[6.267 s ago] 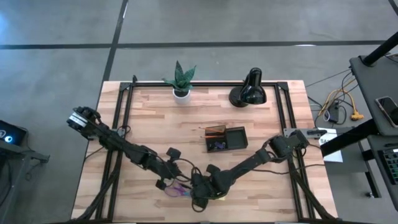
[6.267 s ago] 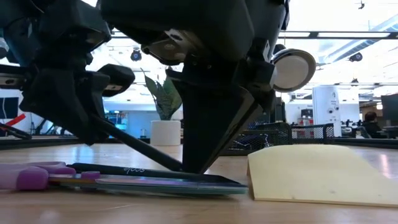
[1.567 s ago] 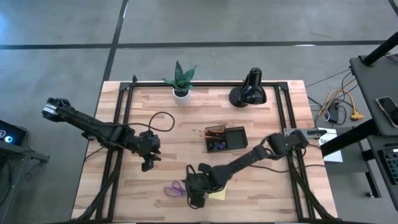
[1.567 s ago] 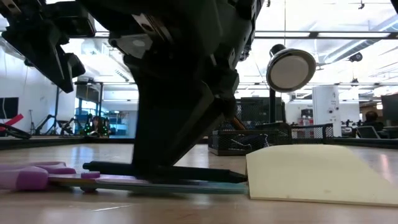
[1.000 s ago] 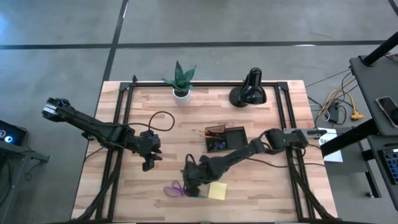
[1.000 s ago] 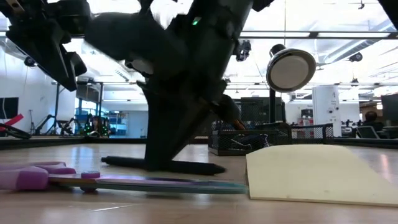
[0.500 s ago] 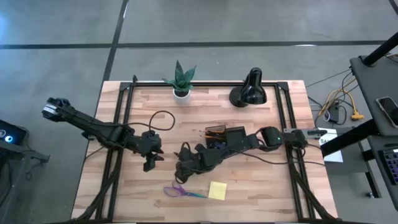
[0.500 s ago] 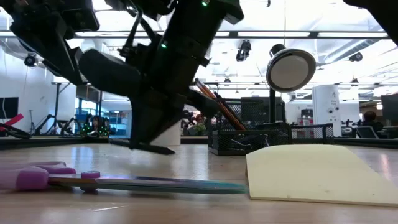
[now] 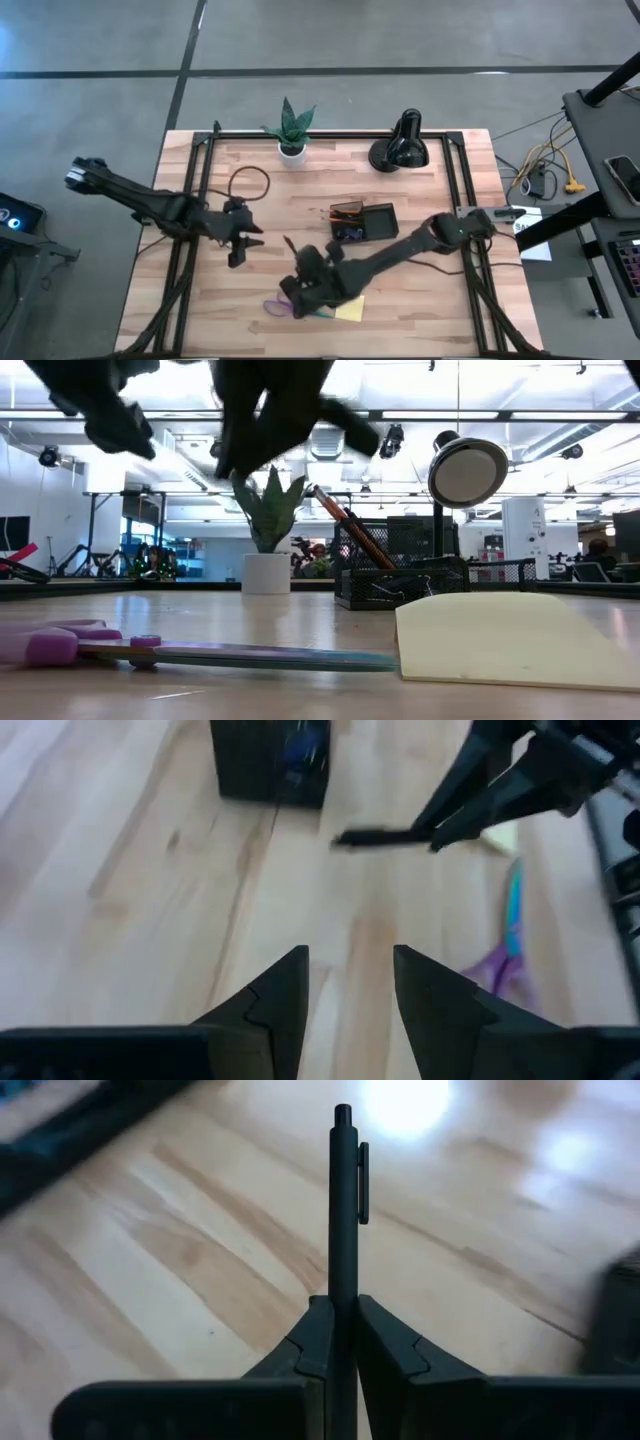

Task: Pick and place office supplies into organizer
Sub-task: Put the black ballpen into the black desk organizer

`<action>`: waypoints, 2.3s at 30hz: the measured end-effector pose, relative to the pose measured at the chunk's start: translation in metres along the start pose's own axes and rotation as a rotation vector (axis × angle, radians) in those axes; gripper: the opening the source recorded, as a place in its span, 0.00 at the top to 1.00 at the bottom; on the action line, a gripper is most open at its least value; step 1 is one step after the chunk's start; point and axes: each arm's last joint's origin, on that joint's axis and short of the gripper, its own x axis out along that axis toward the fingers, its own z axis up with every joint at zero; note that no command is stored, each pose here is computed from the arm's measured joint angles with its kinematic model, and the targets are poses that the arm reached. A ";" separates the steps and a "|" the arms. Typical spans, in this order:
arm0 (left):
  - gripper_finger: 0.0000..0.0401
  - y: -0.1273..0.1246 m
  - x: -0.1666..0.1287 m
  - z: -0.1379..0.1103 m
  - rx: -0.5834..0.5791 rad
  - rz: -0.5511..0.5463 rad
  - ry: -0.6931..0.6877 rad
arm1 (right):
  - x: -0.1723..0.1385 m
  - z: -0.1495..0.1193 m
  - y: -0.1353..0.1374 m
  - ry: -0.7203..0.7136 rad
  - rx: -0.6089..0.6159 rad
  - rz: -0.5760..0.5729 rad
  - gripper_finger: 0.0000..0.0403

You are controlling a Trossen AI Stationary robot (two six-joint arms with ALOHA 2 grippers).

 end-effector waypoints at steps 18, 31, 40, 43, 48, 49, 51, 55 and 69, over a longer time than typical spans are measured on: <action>0.68 -0.011 -0.016 0.029 0.074 -0.111 -0.259 | -0.040 0.061 -0.048 -0.354 0.105 -0.347 0.95; 0.68 -0.010 -0.023 0.034 0.156 -0.091 -0.290 | 0.032 0.087 -0.097 -0.109 0.147 -0.597 0.94; 0.68 0.011 -0.046 0.040 0.045 0.039 -0.416 | 0.032 0.067 -0.098 -0.170 0.028 -0.613 0.93; 0.68 0.017 -0.052 0.052 -0.020 -0.059 -0.461 | 0.029 0.057 -0.096 -0.184 -0.031 -0.609 0.93; 0.68 0.025 -0.063 0.082 -0.092 -0.298 -0.603 | 0.026 0.043 -0.096 -0.275 -0.143 -0.605 0.93; 0.68 0.027 -0.063 0.086 -0.098 -0.303 -0.617 | 0.027 0.040 -0.097 -0.280 -0.168 -0.611 0.93; 0.68 0.030 -0.060 0.090 -0.088 -0.291 -0.621 | 0.030 0.035 -0.101 -0.291 -0.198 -0.623 0.93; 0.68 0.038 -0.045 0.090 -0.051 -0.227 -0.578 | 0.033 0.026 -0.107 -0.307 -0.216 -0.636 0.93; 0.68 0.108 0.035 0.109 -0.138 -0.162 -0.413 | 0.034 0.008 -0.117 -0.420 -0.457 -0.651 0.93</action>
